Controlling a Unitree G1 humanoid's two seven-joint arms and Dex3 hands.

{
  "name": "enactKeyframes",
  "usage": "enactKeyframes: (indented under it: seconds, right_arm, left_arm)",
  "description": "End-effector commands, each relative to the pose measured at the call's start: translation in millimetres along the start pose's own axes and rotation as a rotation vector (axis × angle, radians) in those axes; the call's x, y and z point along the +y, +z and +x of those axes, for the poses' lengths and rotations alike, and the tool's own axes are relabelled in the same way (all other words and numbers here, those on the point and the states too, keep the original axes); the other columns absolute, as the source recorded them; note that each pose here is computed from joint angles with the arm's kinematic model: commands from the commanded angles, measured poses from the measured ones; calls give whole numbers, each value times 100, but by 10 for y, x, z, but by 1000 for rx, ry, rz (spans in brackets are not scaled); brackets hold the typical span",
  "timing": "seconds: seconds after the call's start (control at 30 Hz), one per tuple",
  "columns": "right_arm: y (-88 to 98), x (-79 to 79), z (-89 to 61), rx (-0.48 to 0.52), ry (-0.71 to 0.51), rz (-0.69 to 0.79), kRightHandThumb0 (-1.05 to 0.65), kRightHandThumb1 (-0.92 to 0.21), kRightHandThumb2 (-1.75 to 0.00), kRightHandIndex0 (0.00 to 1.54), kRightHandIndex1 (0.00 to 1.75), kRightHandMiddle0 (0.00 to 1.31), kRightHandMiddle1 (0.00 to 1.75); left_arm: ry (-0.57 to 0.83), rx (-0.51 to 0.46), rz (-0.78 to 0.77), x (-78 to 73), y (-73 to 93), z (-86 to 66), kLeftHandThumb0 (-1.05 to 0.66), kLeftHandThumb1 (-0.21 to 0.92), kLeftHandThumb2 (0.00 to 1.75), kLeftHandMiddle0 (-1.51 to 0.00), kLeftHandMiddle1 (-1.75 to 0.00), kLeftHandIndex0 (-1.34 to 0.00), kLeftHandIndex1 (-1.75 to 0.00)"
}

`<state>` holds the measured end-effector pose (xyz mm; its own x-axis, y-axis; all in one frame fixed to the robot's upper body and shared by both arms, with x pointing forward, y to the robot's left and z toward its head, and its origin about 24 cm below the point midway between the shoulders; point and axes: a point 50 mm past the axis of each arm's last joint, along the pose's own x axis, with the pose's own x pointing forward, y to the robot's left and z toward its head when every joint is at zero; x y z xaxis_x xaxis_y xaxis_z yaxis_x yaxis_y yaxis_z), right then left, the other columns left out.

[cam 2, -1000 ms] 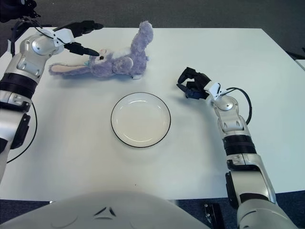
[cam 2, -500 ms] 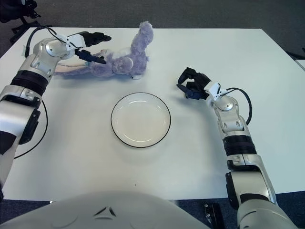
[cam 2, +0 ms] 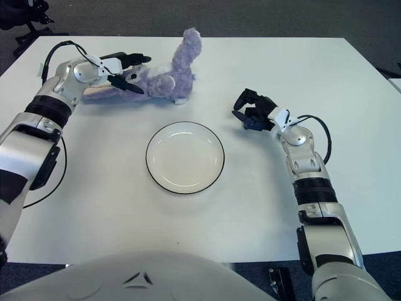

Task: Put the doll into the plate.

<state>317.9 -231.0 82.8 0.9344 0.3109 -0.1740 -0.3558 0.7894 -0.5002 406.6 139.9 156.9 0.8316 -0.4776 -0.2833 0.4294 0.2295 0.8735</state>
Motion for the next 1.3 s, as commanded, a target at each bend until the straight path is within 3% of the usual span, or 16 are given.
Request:
enactKeyframes:
  seconds: [0.0,0.3,0.43,0.57,0.73,0.87,0.97,1.27]
  right_arm:
    - [-336,200,-99,152,63,24,-35,-92,-50,75,134,21,172]
    - [-340,209,-102,142,28,45,-35,-92,-49,75,135,22,171]
    - [-337,209,-106,108,-43,98,-35,-92,-48,76,136,23,170]
    - [-326,212,-115,35,-141,169,-35,-92,-43,76,138,29,164]
    - [-338,270,-114,-157,-325,431,-36,-92,-36,77,154,37,157]
    - [-361,290,-103,-224,-376,526,-36,-91,-39,75,166,36,160]
    - [-372,291,-106,-259,-409,577,-36,-84,-57,75,172,31,169]
    - [-383,294,-100,-263,-523,664,-36,-80,-67,77,175,28,174]
  left_arm:
    - [23,-16,31,82,68,14,-86,88,1,-17,0,-14,0]
    - [13,-26,18,24,58,19,-88,89,1,-17,0,-13,0]
    - [-10,-33,2,-19,47,18,-89,90,1,-17,0,-13,0]
    - [-20,-35,-1,-38,42,16,-90,91,1,-18,0,-13,0]
    - [-29,-37,-1,-58,37,16,-90,91,1,-18,0,-13,0]
    - [-31,-37,-2,-64,36,17,-90,92,1,-18,0,-14,0]
    - [-32,-37,-3,-69,35,18,-90,92,1,-18,0,-14,0]
    - [-30,-35,-6,-83,28,19,-89,92,2,-19,-1,-15,-1]
